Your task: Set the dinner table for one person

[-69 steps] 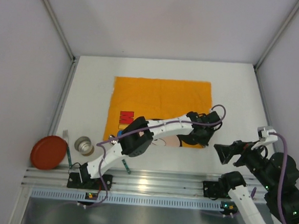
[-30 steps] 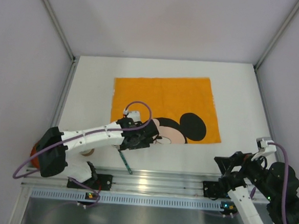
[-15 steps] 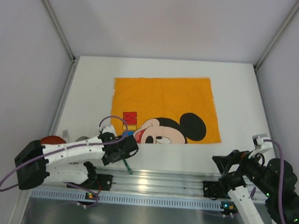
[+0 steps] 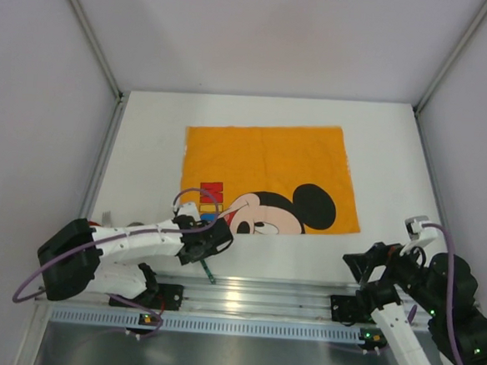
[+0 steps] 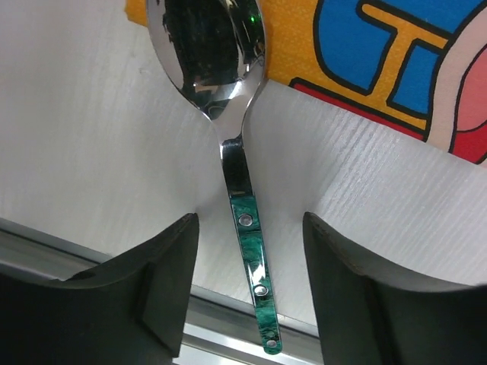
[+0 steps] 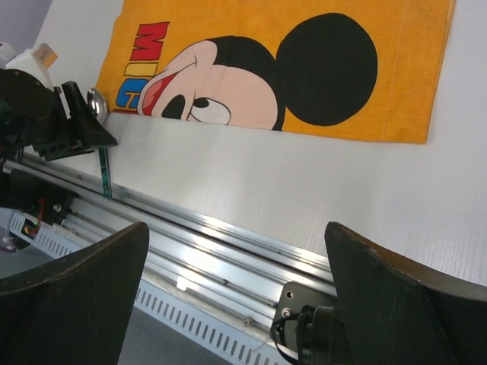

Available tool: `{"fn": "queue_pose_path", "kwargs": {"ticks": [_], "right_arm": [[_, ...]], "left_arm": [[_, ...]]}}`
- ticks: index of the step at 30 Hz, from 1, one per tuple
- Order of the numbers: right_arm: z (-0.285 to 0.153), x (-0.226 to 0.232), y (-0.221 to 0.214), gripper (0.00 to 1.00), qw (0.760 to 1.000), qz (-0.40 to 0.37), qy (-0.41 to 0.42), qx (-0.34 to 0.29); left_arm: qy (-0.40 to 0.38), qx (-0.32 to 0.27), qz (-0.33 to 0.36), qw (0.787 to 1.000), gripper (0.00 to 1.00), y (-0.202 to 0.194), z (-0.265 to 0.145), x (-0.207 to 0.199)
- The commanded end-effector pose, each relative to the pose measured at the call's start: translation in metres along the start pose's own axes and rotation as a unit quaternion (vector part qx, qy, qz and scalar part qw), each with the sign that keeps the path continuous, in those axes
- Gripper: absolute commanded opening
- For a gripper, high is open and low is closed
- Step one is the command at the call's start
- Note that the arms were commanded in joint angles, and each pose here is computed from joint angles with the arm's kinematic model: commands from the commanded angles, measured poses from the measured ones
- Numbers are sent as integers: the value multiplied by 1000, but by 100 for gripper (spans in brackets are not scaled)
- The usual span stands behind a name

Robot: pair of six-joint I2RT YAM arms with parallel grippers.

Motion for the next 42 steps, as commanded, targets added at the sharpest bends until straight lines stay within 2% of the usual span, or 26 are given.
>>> {"fn": "queue_pose_path", "kwargs": {"ticks": [1,2,3,4,7,8,10,13,16,17,19,21,22,23,24,25,26,28,34,37,42], "right_arm": [[5,3,8,100,1000,-11,10,-10],[5,2,9,100,1000,-10,9,-11],[6,2,8,100,1000,-9,7,-10],[7,2,8,100,1000,-8,6,-8],[10,0,6,100,1000,-6,1,4],[12,-1,5,100,1000,-6,0,8],[13,-2,4,100,1000,-5,-4,10],[16,-3,5,100,1000,-6,-4,8],[18,-4,4,100,1000,-6,-7,8],[19,-5,4,100,1000,-7,-8,8],[22,-8,1,100,1000,-4,-15,9],[23,-10,0,100,1000,-3,-21,10],[22,-11,1,100,1000,-4,-23,8],[20,-10,2,100,1000,-3,-23,5],[19,-11,3,100,1000,-2,-28,1],[17,-11,4,100,1000,0,-29,-3],[14,-11,5,100,999,1,-32,-5],[9,-12,6,100,999,1,-40,-13],[-13,-20,6,100,997,-15,-77,-23],[-22,-19,10,100,996,-18,-81,-35],[-32,-22,17,100,993,-28,-101,-46]], "left_arm": [[-16,-3,-1,1000,61,4,0,-15],[-11,0,-1,1000,56,3,3,-12],[-10,3,-1,1000,42,2,4,-12],[-9,6,3,1000,33,1,6,-11],[-6,7,5,1000,16,2,7,-10],[-4,7,6,1000,13,3,7,-9],[-2,7,10,1000,0,4,7,-8],[3,-4,22,1000,0,12,-1,-8],[-2,-22,41,999,0,34,-28,-20],[-24,-35,36,998,0,48,-46,-38],[-21,-57,51,997,0,64,-60,-48],[-65,-79,41,994,0,86,-86,-79],[-68,-86,64,992,0,91,-86,-91],[-108,-99,54,988,0,104,-103,-116],[-123,-104,60,985,0,109,-107,-132],[-115,-103,96,983,0,108,-97,-149],[-153,-115,89,978,0,120,-112,-178],[-167,-127,114,971,0,130,-111,-223],[-282,-155,140,936,0,145,-106,-357],[-314,-130,139,930,0,140,-89,-402],[-350,-106,121,923,0,123,-56,-434]]}}
Point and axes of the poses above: each gripper's point midway between its finger pads, its own z axis out along the fingers, its own x axis along the line the jaws close on, y = z × x, the point moved 4 cm from there along -z, back along the fingers, and after that the axes turned 2 degrees about z, right-handed, at the moved point
